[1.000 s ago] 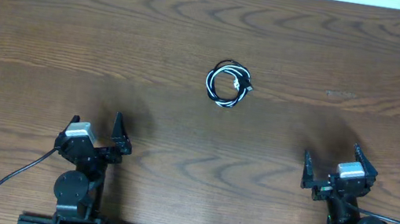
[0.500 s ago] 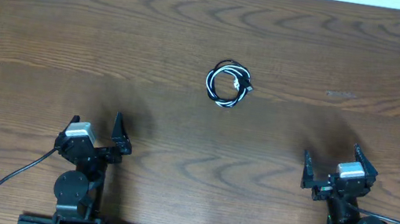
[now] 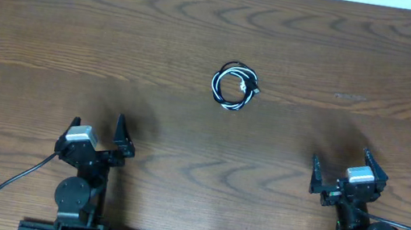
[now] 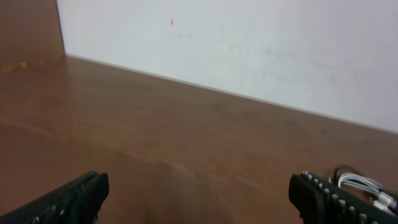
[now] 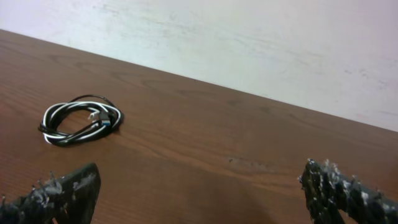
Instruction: Untangle cables
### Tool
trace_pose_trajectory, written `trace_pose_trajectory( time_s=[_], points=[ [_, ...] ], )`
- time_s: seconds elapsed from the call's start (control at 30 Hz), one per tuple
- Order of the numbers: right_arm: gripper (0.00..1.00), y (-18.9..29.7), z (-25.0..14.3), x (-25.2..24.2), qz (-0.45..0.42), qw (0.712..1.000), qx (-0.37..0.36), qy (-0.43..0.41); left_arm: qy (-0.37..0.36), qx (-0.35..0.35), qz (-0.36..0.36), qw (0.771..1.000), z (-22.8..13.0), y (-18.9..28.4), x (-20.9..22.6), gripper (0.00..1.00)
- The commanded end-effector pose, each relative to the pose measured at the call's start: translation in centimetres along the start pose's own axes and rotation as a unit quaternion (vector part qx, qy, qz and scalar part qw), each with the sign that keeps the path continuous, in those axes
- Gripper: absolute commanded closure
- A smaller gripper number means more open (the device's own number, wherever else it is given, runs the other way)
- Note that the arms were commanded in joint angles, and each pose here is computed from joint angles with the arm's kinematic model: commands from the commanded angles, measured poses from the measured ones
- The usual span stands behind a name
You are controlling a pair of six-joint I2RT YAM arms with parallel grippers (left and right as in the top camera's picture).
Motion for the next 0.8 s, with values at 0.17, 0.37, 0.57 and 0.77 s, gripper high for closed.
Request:
trace_pose_trajectory(
  time_s=[0.17,0.37,0.57,0.77],
  points=[
    [0.01,0.0,0.6,-0.7,-0.028,0.999,-0.015,-0.005,-0.007,-0.025,0.0,1.0,1.8,0.1,-0.3,0.02],
    [0.01,0.2,1.9,-1.6,-0.065,0.995,-0.053,-0.044,-0.01,-0.013,0.003,1.0,3.1,-0.2,-0.7,0.02],
    [0.01,0.6,3.8,-2.3,-0.089,0.992,-0.078,-0.042,-0.01,-0.004,0.005,1.0,6.2,-0.9,-1.5,0.02],
    [0.01,0.4,5.3,-2.7,-0.087,0.993,-0.071,-0.046,-0.011,0.007,0.003,1.0,9.1,-2.3,-2.5,0.02]
  ],
)
Point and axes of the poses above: each gripper's point midway between its finger pads, its own y axis back along the fingers, its own x axis along the line the jaws close on, z = x × y, the point moved 7 cm from there along y, back along the fingers, and after that the axes turned 3 degrees about y, right-handed, at the moved point
